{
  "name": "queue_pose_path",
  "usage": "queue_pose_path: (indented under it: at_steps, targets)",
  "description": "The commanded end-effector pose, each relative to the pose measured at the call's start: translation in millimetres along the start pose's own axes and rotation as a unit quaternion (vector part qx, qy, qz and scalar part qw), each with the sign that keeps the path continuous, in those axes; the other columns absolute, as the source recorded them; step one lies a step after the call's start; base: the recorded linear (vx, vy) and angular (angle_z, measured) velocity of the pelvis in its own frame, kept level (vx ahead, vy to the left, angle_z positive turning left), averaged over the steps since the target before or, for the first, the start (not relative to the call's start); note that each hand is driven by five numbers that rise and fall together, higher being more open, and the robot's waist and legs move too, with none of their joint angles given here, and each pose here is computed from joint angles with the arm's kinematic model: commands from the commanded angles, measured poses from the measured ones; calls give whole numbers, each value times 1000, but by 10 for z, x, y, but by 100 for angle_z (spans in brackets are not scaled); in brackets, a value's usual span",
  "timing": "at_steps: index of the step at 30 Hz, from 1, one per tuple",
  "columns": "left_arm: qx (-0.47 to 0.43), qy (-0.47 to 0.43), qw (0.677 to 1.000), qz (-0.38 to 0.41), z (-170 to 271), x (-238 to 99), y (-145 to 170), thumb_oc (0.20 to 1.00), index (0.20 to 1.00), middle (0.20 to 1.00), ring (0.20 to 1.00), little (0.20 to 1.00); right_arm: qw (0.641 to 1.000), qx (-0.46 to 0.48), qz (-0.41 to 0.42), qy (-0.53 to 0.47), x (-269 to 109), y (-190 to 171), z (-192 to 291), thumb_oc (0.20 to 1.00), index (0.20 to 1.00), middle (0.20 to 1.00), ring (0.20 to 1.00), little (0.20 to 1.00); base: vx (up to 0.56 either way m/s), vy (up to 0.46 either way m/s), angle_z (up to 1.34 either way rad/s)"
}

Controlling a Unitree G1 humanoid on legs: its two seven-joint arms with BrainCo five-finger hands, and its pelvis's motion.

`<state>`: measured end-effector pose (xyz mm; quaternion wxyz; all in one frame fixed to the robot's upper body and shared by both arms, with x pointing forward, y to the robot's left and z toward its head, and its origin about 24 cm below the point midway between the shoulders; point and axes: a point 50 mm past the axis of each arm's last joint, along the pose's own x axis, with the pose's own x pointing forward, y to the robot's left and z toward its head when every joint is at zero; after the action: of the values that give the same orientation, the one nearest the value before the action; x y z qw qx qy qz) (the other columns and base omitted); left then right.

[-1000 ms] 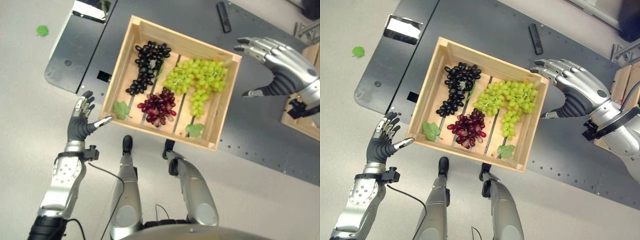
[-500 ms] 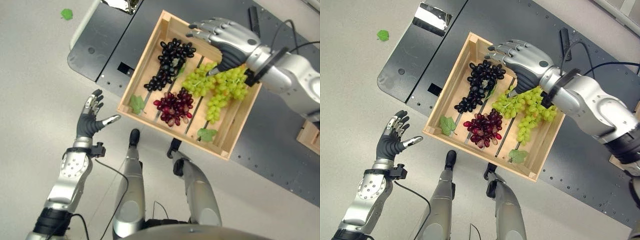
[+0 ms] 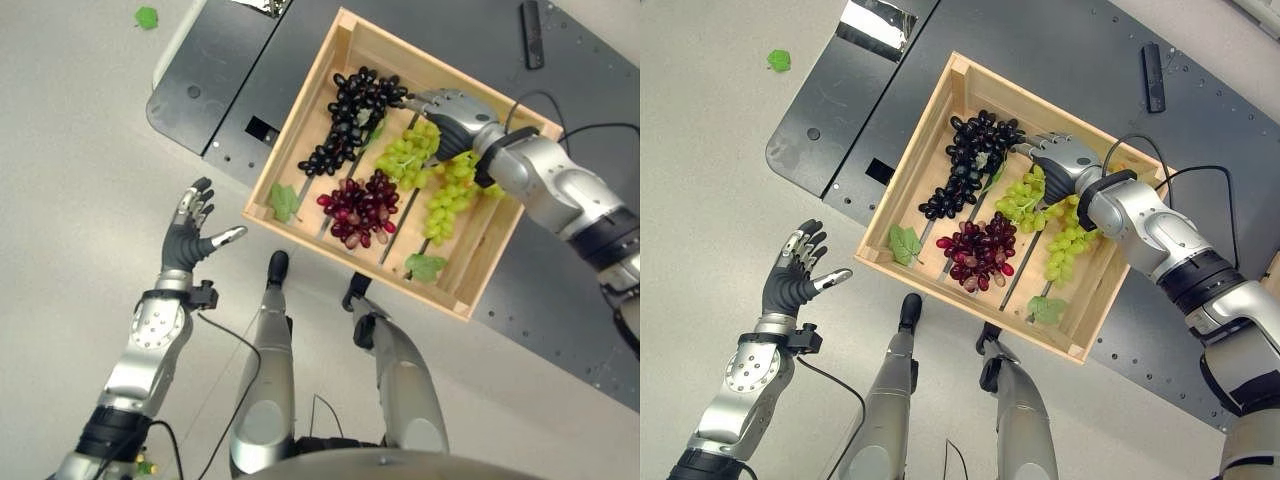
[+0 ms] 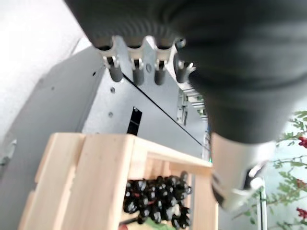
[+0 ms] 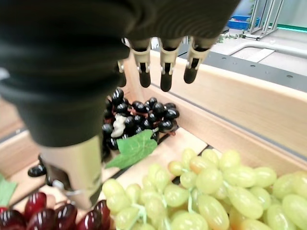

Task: Pick up the fruits from the basket on one side to the basket on the other side

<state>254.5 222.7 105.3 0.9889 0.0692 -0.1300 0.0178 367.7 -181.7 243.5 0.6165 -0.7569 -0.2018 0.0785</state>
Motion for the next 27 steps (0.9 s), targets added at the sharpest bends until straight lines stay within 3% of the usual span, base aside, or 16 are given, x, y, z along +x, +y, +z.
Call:
queue_pose_path:
  at_steps: [1,9,21,27]
  targets:
    - [-21,-48,999,-9,168,-2,-70,1000,1000,1000,1000,1000,998,-55,14,-11,15,-79,3,1000,1000,1000,1000,1000,0,0,0]
    - [-13,-50,998,-25,185,24,-92,1000,1000,1000,1000,1000,989,-113,95,-1,-10,115,-100,1000,1000,1000,1000,1000,0,0,0]
    - [-14,-54,998,-33,203,45,-133,1000,1000,1000,1000,1000,972,-193,130,32,24,98,-284,1000,1000,1000,1000,1000,3,-5,2]
    - [-15,-52,998,-24,201,44,-124,1000,1000,1000,1000,1000,967,-215,109,84,-2,3,-487,1000,1000,1000,1000,1000,4,-17,6]
